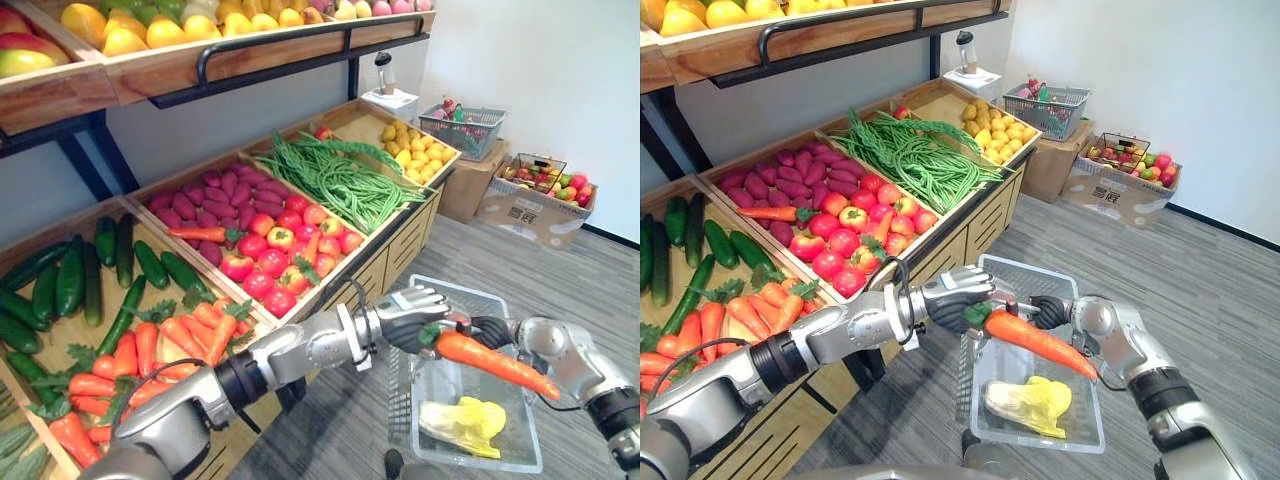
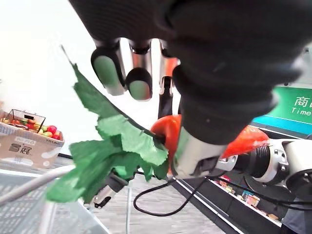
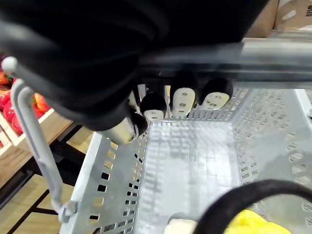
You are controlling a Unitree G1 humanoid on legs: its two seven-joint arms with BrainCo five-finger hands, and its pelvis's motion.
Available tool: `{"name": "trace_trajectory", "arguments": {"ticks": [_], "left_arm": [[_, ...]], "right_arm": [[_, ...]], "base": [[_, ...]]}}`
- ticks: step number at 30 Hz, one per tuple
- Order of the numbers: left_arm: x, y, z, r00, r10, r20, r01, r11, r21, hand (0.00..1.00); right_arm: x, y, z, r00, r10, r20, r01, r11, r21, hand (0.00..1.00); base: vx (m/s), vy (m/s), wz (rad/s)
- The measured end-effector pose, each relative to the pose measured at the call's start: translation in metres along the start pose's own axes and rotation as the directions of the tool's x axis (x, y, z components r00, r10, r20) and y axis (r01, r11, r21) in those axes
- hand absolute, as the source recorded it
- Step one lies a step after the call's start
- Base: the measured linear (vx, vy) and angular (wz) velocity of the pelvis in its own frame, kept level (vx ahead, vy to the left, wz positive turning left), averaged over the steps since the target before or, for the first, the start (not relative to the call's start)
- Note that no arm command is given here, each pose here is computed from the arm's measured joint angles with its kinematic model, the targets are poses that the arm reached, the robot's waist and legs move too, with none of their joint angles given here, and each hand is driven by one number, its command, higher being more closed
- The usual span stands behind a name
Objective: Pick vegetable in the basket
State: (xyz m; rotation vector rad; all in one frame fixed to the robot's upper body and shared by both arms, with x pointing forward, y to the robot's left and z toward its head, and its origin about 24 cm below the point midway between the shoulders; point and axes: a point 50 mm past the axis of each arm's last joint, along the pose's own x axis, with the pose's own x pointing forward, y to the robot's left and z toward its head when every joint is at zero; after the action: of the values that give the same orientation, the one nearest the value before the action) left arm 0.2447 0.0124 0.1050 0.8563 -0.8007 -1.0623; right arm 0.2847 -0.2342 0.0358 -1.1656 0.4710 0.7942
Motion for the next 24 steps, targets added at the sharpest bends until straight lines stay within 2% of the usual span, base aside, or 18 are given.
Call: {"name": "trace_trajectory", "arguments": {"ticks": [5,15,24], "left_arm": [[0.012,-0.012,0.004,1.0,-0.022,0.011,0.023,0.997,-0.074,1.0],[0.025,-0.043,-0.016,0.984,-0.123,-0.126,0.104,0.983,-0.148,1.0],[0.035,-0.061,-0.025,0.962,-0.186,-0.201,0.164,0.979,-0.121,1.0]], "right_arm": [[0.003,-0.013,0.013,1.0,-0.01,0.009,0.011,0.998,-0.069,1.0],[0.012,-0.027,0.045,0.997,-0.002,0.074,0.013,0.99,-0.142,1.0],[0.015,-0.04,0.066,0.992,-0.017,0.128,0.039,0.985,-0.169,1.0]], "base": [[-0.03,0.022,-0.1],[-0.01,0.01,-0.16],[-0.01,0.008,-0.11]]}}
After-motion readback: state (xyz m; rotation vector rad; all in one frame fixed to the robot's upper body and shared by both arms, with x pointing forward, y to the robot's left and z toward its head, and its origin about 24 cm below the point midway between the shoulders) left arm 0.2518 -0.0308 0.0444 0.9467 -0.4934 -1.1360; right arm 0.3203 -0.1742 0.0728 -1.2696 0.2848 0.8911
